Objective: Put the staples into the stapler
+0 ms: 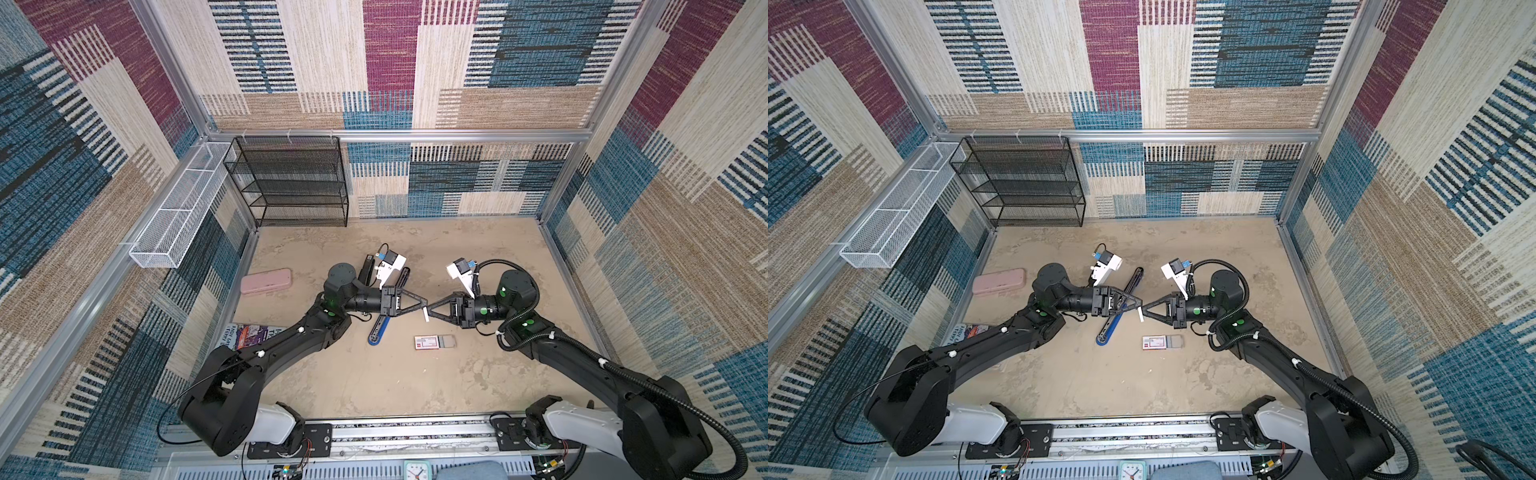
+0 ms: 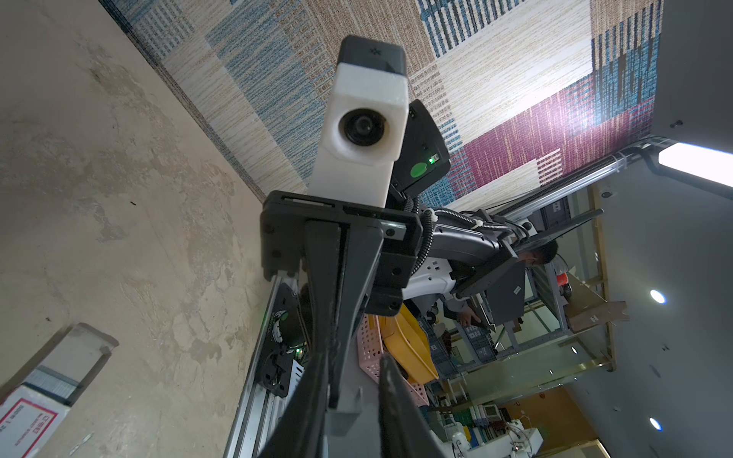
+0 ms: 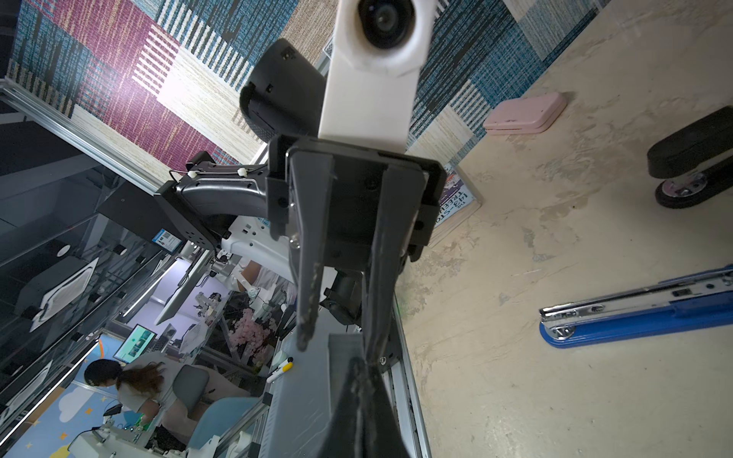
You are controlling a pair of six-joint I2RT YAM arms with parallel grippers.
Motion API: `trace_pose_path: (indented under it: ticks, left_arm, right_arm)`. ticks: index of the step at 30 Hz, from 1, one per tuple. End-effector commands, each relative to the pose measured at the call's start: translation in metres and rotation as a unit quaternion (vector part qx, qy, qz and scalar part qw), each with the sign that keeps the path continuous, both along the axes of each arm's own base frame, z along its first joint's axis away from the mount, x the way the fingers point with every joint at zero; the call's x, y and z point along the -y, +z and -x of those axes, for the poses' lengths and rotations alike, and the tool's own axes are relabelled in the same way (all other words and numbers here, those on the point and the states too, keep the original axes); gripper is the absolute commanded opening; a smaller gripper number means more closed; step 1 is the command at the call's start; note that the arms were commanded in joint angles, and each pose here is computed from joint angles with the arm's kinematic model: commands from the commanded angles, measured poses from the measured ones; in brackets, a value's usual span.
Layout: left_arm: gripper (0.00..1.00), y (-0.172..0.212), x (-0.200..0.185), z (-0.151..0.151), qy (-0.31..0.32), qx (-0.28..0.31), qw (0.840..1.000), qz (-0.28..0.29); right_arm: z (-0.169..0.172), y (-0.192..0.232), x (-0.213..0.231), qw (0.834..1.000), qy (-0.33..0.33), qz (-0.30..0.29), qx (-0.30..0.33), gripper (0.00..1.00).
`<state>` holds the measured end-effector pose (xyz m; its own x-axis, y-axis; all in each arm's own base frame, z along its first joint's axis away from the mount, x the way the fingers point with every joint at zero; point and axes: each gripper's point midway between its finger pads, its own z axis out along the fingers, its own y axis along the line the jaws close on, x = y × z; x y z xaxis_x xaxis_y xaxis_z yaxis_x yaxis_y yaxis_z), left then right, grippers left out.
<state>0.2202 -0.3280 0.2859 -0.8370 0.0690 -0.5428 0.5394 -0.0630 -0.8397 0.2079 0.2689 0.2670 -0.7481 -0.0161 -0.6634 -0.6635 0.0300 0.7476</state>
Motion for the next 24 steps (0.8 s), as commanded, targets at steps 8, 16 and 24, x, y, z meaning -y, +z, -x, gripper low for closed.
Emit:
trace_pose_path:
  ticks: [8, 16, 24]
  left_arm:
    - [0.29, 0.002, -0.002, 0.009, -0.017, 0.014, 1.000, 0.005]
    - [0.28, -0.003, 0.001, 0.012, -0.018, 0.019, 1.000, -0.006]
    - [0.30, -0.005, 0.001, 0.012, -0.014, 0.025, 0.999, -0.014]
  right_arm:
    - [-0.005, 0.007, 0.002, 1.000, -0.019, -0.011, 0.004, 0.00]
    - [-0.006, 0.007, 0.004, 1.000, -0.022, -0.012, -0.002, 0.00]
    - [-0.007, 0.006, 0.004, 1.000, -0.024, -0.014, -0.008, 0.00]
